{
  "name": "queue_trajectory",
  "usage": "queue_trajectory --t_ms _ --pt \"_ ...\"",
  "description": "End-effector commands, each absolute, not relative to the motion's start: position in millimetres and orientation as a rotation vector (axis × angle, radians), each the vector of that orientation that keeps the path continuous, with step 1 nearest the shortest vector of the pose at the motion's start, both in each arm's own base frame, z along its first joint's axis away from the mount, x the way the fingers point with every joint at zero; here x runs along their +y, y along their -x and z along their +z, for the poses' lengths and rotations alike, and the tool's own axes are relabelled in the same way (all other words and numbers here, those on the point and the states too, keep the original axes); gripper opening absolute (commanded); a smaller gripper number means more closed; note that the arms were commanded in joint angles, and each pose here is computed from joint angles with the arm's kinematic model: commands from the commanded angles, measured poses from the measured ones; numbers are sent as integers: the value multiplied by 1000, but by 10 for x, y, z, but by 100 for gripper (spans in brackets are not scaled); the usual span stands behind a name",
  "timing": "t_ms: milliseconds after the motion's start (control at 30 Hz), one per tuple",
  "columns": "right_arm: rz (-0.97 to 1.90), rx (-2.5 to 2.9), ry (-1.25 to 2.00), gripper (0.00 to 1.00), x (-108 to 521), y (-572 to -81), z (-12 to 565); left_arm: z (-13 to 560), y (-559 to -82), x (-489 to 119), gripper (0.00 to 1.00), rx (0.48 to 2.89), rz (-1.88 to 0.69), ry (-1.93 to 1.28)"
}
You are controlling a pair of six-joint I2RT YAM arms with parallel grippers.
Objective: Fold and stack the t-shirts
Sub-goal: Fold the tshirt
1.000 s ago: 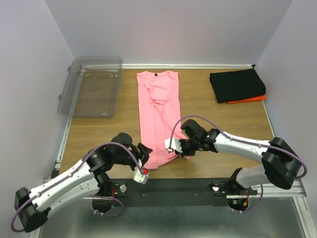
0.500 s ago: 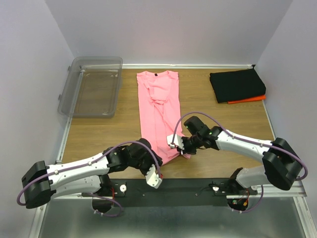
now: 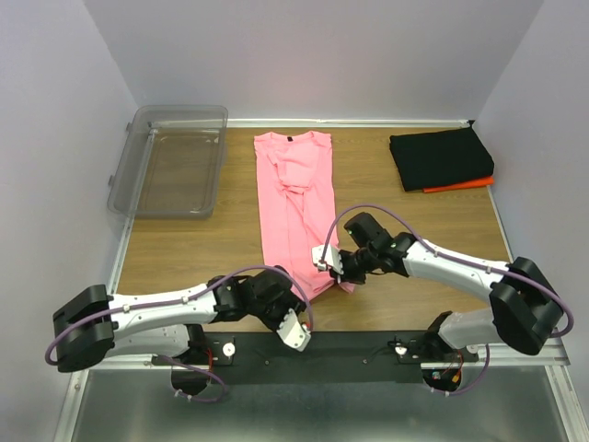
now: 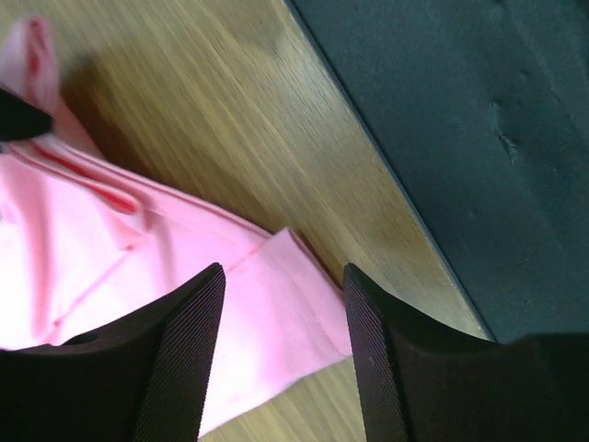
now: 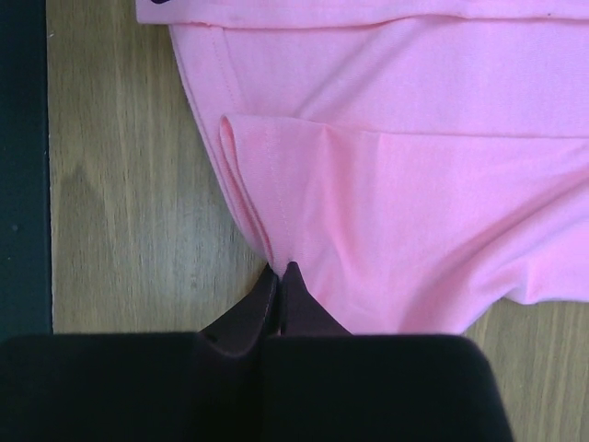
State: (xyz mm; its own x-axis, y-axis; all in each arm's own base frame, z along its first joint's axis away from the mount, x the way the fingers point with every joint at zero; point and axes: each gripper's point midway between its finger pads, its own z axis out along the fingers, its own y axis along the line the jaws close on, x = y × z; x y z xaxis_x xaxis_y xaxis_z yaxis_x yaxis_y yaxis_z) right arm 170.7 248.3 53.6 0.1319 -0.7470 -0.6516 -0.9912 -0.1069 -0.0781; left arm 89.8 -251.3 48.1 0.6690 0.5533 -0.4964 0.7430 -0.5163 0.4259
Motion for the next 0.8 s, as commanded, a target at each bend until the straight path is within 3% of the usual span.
queue_trajectory --t_ms 0,767 --pt "673 1644 1876 1 2536 -1713 703 418 -968 -2510 61 1122 -345 -2251" --pt "700 1623 1842 1 2466 -1687 799 254 -1066 -2539 50 1452 -216 -2225"
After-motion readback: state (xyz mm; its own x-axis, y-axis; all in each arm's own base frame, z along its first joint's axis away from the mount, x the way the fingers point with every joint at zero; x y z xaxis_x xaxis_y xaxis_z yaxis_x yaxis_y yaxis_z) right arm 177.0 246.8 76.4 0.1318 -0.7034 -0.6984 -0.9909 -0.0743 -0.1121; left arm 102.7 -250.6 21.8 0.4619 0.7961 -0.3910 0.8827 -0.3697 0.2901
